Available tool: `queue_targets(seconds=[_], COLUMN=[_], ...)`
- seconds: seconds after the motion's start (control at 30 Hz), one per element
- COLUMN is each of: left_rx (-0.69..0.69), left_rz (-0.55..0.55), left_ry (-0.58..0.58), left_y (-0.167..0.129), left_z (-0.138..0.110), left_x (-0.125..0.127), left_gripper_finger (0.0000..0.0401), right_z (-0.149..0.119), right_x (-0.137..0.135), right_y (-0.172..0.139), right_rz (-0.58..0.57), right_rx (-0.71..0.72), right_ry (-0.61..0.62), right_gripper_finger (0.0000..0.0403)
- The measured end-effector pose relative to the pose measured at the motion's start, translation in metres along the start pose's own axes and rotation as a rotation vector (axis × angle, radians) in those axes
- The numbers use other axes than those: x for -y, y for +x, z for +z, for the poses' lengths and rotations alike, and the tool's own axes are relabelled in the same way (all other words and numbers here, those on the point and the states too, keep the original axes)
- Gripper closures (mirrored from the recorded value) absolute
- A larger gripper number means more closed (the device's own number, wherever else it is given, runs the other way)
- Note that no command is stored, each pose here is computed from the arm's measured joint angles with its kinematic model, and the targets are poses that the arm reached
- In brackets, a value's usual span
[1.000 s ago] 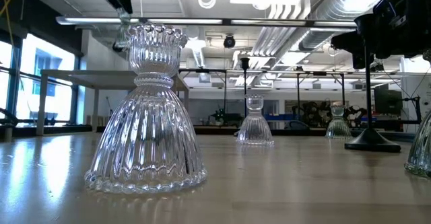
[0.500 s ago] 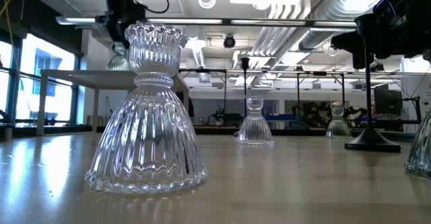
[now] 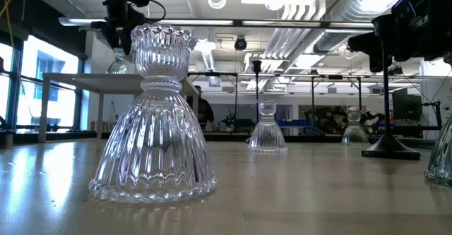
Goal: Pick & Place candle stick holders
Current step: Put the left green candle holder on the shelf
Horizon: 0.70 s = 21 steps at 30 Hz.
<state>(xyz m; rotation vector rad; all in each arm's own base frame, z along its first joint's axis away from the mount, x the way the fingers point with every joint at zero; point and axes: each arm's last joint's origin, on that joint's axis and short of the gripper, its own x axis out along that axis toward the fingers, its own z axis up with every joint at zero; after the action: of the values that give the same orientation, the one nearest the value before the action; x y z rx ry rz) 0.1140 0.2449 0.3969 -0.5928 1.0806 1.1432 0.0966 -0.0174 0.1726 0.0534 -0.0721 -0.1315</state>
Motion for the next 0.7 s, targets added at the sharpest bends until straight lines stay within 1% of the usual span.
queue_targets(seconds=[0.17,0.3,0.6,0.7], left_rx=[-0.002,0.008,-0.056,-0.063], left_rz=[-0.013,-0.009,0.003,0.012], left_ry=[-0.036,-0.043,-0.049,-0.055], left_y=[0.001,0.003,0.028,0.031], left_z=[0.000,0.003,0.014,0.015], left_x=[-0.009,-0.010,-0.007,-0.007], left_gripper_finger=[0.0219,0.0219,0.0219,0.0219], right_z=[0.000,0.000,0.000,0.000], right_x=[0.000,0.000,0.000,0.000], right_y=[0.000,0.000,0.000,0.000], right_rz=[0.000,0.000,0.001,0.001], right_rx=[0.000,0.000,0.000,0.000], right_ry=[0.000,0.000,0.000,0.000], right_gripper_finger=[0.0402,0.0403,0.0403,0.0402])
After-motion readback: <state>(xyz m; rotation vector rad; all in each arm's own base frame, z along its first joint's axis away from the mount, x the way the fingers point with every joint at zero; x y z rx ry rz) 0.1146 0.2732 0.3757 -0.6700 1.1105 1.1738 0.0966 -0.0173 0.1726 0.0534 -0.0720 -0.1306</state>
